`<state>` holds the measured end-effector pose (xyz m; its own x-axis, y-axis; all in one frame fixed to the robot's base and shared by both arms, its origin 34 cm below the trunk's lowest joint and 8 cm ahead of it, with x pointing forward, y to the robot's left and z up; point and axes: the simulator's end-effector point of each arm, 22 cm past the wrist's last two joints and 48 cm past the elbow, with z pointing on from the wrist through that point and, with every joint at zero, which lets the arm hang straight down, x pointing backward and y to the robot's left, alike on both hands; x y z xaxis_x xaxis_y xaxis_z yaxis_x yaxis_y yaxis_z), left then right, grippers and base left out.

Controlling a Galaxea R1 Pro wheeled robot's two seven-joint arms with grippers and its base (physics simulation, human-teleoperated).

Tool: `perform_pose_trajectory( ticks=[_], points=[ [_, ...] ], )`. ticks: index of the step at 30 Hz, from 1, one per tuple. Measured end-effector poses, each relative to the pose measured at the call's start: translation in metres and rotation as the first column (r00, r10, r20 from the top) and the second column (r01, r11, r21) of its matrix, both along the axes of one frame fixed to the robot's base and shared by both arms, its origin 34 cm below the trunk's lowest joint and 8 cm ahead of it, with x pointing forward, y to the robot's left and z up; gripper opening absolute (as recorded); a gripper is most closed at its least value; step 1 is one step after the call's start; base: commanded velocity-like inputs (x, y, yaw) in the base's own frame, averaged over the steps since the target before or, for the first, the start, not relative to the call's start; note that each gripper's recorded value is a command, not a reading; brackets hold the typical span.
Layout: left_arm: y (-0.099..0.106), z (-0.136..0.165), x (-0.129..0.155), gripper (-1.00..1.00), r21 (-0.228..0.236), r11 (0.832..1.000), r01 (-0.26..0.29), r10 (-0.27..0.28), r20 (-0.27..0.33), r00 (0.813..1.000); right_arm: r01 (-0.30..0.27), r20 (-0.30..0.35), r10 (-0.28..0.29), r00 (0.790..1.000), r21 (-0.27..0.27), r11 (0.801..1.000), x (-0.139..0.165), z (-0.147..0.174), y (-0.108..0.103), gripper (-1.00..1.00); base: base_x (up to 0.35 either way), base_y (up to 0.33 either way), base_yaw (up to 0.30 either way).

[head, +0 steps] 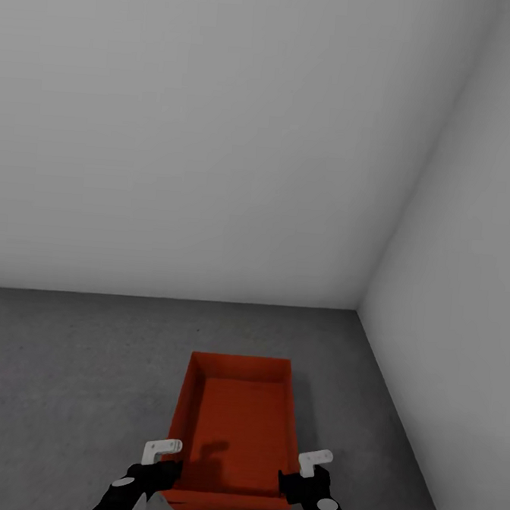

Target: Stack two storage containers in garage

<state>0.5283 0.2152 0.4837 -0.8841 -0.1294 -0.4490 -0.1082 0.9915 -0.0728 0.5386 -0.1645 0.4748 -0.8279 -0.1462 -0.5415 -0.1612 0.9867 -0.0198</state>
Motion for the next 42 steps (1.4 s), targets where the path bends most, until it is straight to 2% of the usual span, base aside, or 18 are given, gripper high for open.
perform_pose_trajectory(
  ticks=[9, 42],
  points=[
    [0.000, 0.015, 0.000, 1.00, 0.000, 1.000, 0.000, 0.000, -0.003, 1.000, 0.000, -0.001, 0.000, 1.000, 0.000, 1.000, 0.001, 0.015, 0.000, 1.00, -0.107, -0.023, 0.000],
    [0.000, 0.068, 0.001, 1.00, 0.001, 1.000, 0.000, 0.000, -0.002, 1.000, 0.000, -0.002, 0.000, 1.000, 0.000, 1.000, 0.001, 0.068, 0.000, 1.00, -0.324, -0.084, 0.000]
  ],
)
